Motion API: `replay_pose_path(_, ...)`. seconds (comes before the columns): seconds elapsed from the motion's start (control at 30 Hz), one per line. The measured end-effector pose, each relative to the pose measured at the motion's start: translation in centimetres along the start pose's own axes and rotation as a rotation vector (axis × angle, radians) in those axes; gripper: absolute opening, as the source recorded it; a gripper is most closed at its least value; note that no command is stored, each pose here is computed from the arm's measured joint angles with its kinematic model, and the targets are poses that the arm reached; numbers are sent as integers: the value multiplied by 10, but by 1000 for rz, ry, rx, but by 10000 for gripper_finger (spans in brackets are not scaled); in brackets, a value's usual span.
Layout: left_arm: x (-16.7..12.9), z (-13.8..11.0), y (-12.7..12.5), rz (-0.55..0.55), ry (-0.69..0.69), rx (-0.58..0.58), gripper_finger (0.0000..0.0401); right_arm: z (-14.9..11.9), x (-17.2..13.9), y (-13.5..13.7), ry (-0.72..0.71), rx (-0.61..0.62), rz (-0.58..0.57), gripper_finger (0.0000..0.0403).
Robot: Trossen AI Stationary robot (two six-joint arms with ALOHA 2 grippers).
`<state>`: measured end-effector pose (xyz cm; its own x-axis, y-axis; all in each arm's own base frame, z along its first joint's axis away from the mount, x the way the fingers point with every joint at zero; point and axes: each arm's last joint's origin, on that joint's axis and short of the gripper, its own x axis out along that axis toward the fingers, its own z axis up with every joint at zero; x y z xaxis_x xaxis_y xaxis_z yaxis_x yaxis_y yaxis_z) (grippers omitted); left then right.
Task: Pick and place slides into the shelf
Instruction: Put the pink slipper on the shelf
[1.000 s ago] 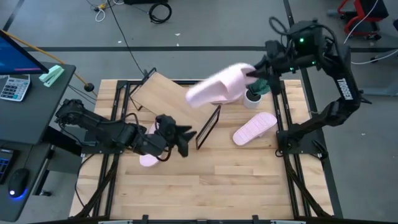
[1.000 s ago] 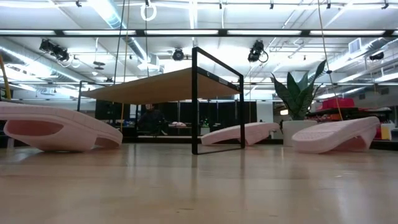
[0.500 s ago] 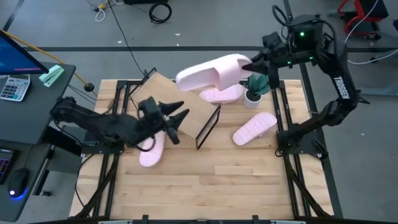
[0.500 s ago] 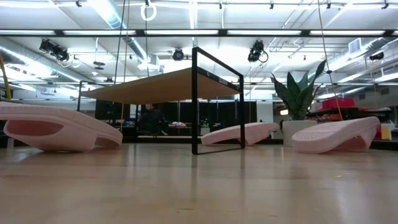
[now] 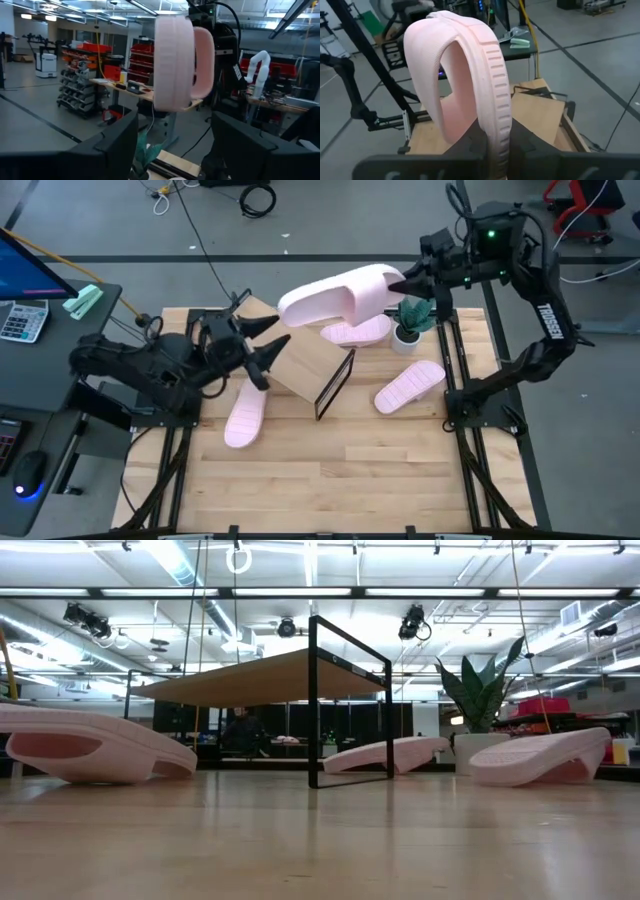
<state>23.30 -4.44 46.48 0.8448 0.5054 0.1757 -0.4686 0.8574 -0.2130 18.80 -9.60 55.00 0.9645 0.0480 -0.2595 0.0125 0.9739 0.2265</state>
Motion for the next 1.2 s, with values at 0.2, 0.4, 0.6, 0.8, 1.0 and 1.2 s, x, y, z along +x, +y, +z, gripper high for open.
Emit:
replay_pose_path(0.2,10,2,11,-33,-15,-3,258,-1,17,2,28,5,20,34)
replay_pose_path(0.4,14,3,17,-37,-21,3,247,-4,32,-2,65,18,7,34)
replay_pose_path(0.6,10,8,20,-38,-27,-1,222,-5,33,-6,69,-1,-69,34)
replay_pose_path(0.8,8,4,22,-35,17,4,187,-4,33,-6,68,-5,-69,34)
replay_pose_path(1.0,8,-2,22,-29,69,-4,172,-3,33,-6,53,-10,-71,34)
replay_pose_path(1.2,8,-2,22,-17,71,-1,168,-3,33,-6,51,-6,-70,34)
